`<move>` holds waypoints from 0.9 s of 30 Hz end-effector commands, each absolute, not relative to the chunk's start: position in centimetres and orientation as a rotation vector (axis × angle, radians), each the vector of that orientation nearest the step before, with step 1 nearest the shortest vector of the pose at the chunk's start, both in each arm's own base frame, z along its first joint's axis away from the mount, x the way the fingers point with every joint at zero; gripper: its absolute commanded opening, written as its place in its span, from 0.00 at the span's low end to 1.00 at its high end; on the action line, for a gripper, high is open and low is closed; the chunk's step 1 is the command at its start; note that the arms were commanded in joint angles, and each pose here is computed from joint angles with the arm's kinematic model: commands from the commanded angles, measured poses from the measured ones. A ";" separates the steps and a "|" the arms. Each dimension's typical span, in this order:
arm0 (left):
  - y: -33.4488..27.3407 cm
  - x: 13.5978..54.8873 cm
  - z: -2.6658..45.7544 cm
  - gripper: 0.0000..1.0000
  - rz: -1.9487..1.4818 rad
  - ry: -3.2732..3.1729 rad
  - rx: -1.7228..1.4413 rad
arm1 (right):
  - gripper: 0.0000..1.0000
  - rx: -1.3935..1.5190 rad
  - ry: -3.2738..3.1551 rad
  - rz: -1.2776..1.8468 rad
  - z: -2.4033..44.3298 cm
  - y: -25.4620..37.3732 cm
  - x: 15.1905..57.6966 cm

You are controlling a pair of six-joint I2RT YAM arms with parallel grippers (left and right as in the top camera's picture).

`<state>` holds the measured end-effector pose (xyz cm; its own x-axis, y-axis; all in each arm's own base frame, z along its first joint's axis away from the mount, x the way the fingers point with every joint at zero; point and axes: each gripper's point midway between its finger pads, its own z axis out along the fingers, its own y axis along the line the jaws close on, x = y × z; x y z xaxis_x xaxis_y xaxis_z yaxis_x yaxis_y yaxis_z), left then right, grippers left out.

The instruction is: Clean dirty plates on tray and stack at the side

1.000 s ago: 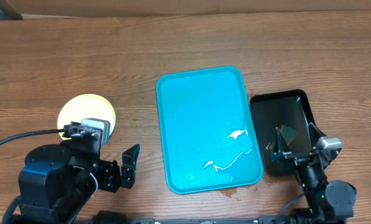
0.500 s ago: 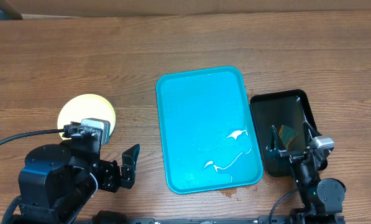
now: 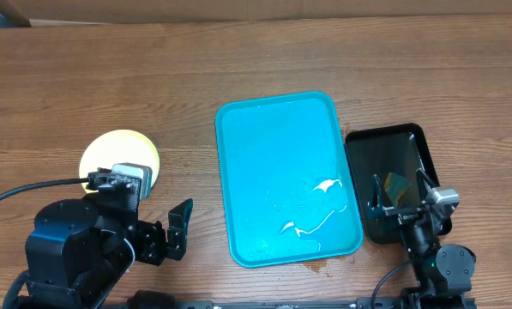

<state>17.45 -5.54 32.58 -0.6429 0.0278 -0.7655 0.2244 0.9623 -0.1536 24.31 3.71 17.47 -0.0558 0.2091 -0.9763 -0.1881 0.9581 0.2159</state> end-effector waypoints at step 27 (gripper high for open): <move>-1.3 21.7 28.4 1.00 -0.336 1.554 -0.226 | 1.00 0.024 1.592 0.323 17.3 3.6 24.3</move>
<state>21.42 -1.75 30.21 -0.0516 -0.2754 -0.9599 0.0846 0.9566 -0.2790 24.31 3.71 17.48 -0.0555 0.2095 -0.9762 -0.1882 0.9580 0.2163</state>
